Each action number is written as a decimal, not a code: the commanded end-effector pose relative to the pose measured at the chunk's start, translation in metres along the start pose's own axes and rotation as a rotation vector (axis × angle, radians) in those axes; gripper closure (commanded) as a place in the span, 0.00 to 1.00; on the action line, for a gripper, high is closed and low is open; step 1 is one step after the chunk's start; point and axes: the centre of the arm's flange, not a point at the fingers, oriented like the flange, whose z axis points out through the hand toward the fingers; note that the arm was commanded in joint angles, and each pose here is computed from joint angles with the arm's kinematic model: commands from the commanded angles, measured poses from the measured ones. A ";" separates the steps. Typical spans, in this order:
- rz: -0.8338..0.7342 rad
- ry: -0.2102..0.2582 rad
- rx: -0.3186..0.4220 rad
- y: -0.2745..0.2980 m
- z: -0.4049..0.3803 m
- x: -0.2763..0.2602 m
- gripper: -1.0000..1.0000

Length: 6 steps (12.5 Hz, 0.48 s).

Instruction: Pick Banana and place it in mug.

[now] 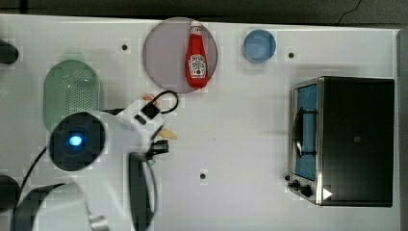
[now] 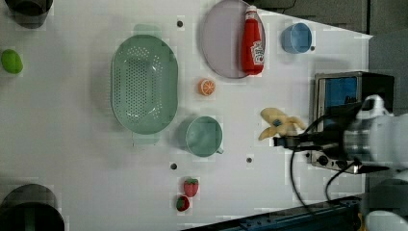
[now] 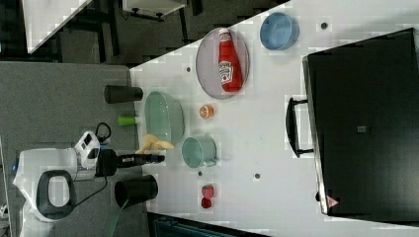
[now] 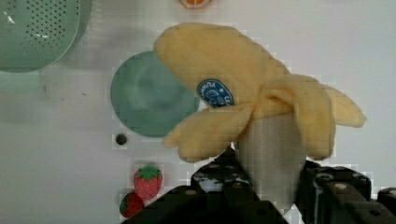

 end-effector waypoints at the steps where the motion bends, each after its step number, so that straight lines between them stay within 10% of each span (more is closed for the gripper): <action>1: 0.132 0.010 0.015 -0.029 0.017 0.003 0.69; 6: 0.101 0.067 0.071 -0.055 0.091 0.015 0.69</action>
